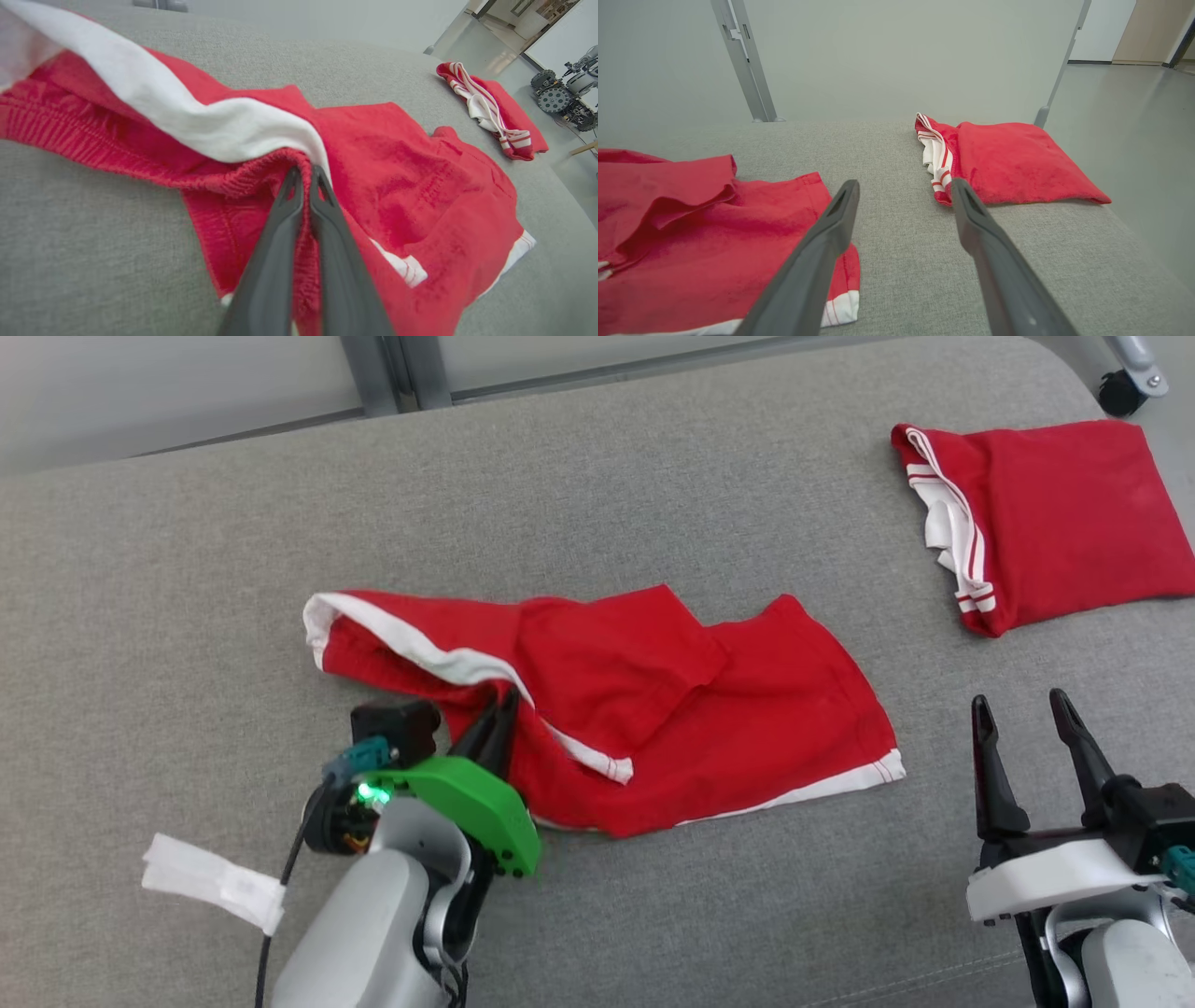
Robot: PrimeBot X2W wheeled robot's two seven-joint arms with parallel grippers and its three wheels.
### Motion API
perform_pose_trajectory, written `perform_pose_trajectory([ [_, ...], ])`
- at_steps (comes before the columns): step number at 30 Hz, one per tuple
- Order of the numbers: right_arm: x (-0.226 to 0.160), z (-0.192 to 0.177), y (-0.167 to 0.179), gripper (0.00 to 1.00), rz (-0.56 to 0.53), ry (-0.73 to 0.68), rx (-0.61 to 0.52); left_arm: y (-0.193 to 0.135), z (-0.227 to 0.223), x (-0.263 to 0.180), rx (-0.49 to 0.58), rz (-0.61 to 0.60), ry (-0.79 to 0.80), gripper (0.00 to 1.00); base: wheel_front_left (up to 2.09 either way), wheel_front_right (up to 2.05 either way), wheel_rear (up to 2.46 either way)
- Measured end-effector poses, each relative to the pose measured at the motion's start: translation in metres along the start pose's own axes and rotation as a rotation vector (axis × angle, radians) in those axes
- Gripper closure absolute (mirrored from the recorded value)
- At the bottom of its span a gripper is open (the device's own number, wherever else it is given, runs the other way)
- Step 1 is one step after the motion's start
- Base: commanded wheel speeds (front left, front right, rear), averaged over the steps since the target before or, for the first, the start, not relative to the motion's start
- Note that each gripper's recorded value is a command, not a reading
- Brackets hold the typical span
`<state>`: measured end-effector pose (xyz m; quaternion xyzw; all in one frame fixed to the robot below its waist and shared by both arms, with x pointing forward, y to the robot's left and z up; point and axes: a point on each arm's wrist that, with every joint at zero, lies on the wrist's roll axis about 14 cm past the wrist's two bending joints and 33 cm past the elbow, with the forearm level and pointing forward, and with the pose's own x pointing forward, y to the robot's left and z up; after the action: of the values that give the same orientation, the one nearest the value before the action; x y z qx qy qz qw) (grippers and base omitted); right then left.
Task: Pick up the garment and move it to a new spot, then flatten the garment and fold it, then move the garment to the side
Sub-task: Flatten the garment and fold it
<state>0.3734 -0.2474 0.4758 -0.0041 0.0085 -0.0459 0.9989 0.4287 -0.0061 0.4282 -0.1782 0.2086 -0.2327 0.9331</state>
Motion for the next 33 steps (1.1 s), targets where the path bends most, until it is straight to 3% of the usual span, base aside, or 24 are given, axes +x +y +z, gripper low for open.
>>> perform_pose_trajectory([
  [6,0.012,-0.003,0.002,0.00,-0.001,0.005,0.012,0.019,0.024,0.032,0.076,0.057,-0.010,1.00,0.00,0.00,0.00],
  [11,0.006,-0.014,-0.011,0.00,-0.046,0.042,0.010,0.042,-0.009,0.044,0.145,0.094,0.131,1.00,0.00,0.00,0.00],
  [12,0.005,-0.016,-0.013,0.00,-0.053,0.046,0.010,0.044,-0.015,0.044,0.156,0.095,0.150,0.82,0.00,0.00,0.00],
  [13,0.003,-0.017,-0.015,0.00,-0.060,0.053,0.009,0.046,-0.020,0.045,0.163,0.092,0.160,0.52,0.00,0.00,0.00],
  [14,0.002,-0.019,-0.017,0.00,-0.067,0.060,0.009,0.048,-0.022,0.046,0.173,0.093,0.155,0.15,0.00,0.00,0.00],
  [15,0.000,-0.021,-0.018,0.00,-0.071,0.065,0.010,0.050,-0.022,0.046,0.176,0.096,0.153,0.00,0.00,0.00,0.00],
  [23,-0.016,-0.016,-0.030,0.00,-0.096,0.060,-0.015,0.051,-0.003,0.021,0.170,0.093,-0.012,0.00,0.00,0.00,0.00],
  [33,-0.031,0.032,-0.044,0.00,-0.101,-0.083,-0.067,0.065,0.019,-0.083,0.173,0.239,-0.258,0.00,0.00,0.00,0.00],
])
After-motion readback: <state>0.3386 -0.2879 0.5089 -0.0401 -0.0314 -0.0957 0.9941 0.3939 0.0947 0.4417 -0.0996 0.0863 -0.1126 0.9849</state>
